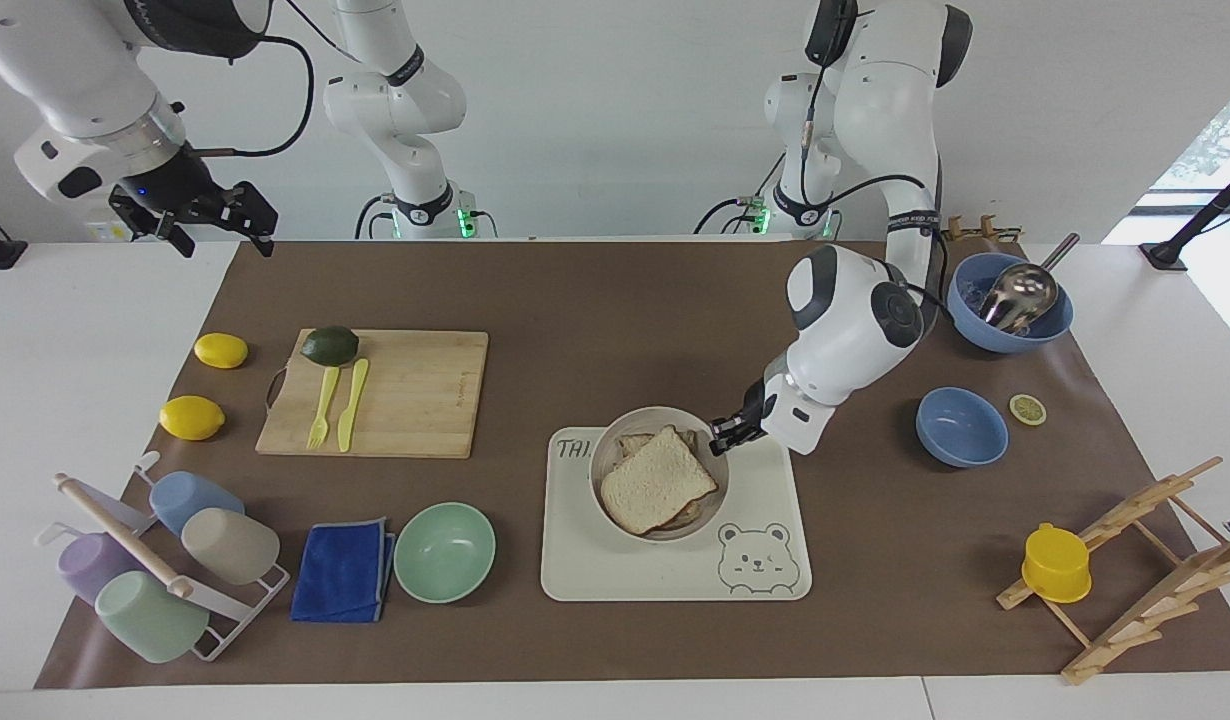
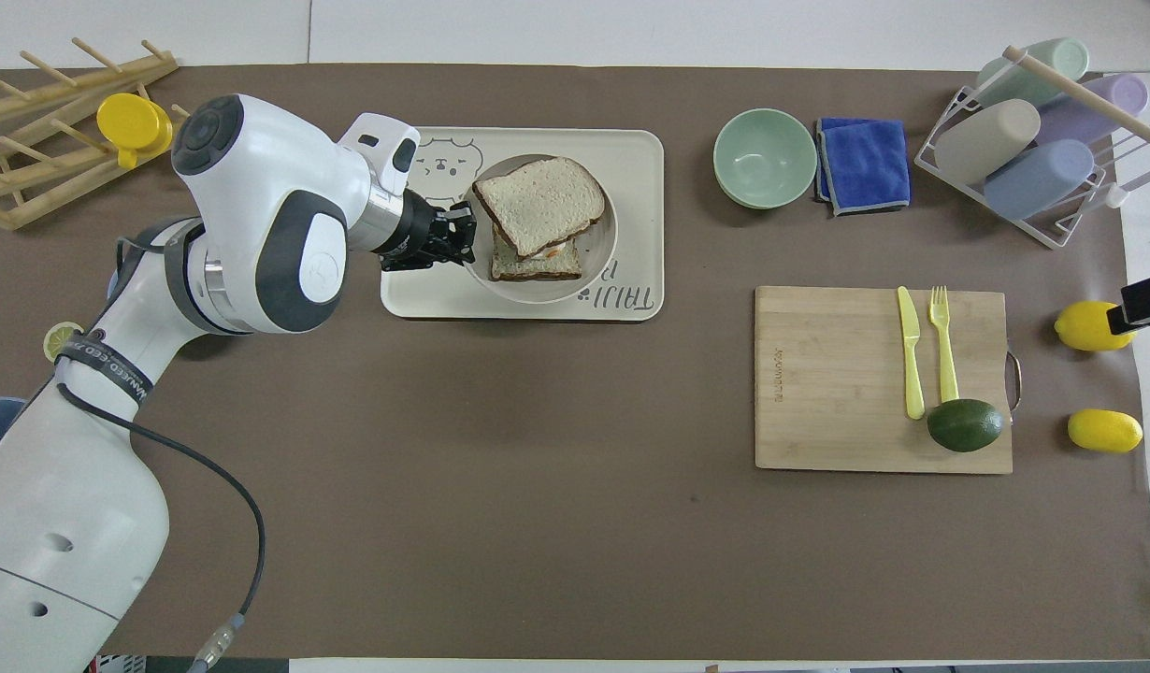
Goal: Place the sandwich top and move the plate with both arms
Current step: 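Slide the sandwich plate with the left gripper onto the bear tray, then open the left gripper to release the plate on the tray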
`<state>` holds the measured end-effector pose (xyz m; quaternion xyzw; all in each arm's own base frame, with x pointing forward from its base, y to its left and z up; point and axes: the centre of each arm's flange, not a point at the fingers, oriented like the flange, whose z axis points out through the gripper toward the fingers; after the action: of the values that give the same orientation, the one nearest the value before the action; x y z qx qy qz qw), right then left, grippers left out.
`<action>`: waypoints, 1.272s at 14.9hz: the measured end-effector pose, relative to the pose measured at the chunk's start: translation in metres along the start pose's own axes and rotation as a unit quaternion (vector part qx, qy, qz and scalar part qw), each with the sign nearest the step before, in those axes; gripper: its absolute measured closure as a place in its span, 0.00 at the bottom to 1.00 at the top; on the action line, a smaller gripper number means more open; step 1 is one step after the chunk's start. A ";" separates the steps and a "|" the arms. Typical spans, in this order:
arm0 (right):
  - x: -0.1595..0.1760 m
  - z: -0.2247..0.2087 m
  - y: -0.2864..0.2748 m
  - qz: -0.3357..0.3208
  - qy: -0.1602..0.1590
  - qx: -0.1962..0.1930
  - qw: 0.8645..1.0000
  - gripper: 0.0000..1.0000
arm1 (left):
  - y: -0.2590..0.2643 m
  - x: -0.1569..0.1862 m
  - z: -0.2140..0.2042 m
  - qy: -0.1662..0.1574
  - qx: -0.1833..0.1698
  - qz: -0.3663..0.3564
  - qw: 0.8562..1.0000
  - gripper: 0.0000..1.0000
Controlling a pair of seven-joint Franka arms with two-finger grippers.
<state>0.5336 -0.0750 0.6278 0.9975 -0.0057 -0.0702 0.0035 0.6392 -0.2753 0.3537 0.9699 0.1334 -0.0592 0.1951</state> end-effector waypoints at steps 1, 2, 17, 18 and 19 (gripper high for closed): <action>0.000 0.001 -0.001 -0.001 -0.001 0.000 1.000 0.00 | -0.001 0.004 0.006 -0.001 0.000 -0.002 1.000 0.95; 0.000 0.002 -0.001 -0.001 -0.002 0.000 1.000 0.00 | -0.002 0.008 0.011 0.001 -0.001 -0.003 1.000 0.95; 0.000 0.005 -0.001 -0.001 -0.006 0.001 1.000 0.00 | -0.019 0.019 0.025 0.017 0.001 0.028 0.999 0.89; 0.000 0.005 -0.001 -0.001 -0.006 0.001 1.000 0.00 | -0.021 0.020 0.024 0.018 0.001 0.028 0.999 0.79; 0.000 0.005 -0.001 -0.001 -0.006 0.001 1.000 0.00 | -0.021 0.021 0.023 0.019 0.003 0.031 0.999 0.67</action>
<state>0.5334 -0.0737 0.6228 0.9970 -0.0045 -0.0766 0.0027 0.6520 -0.2606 0.3218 0.9750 0.1071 -0.0350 0.1914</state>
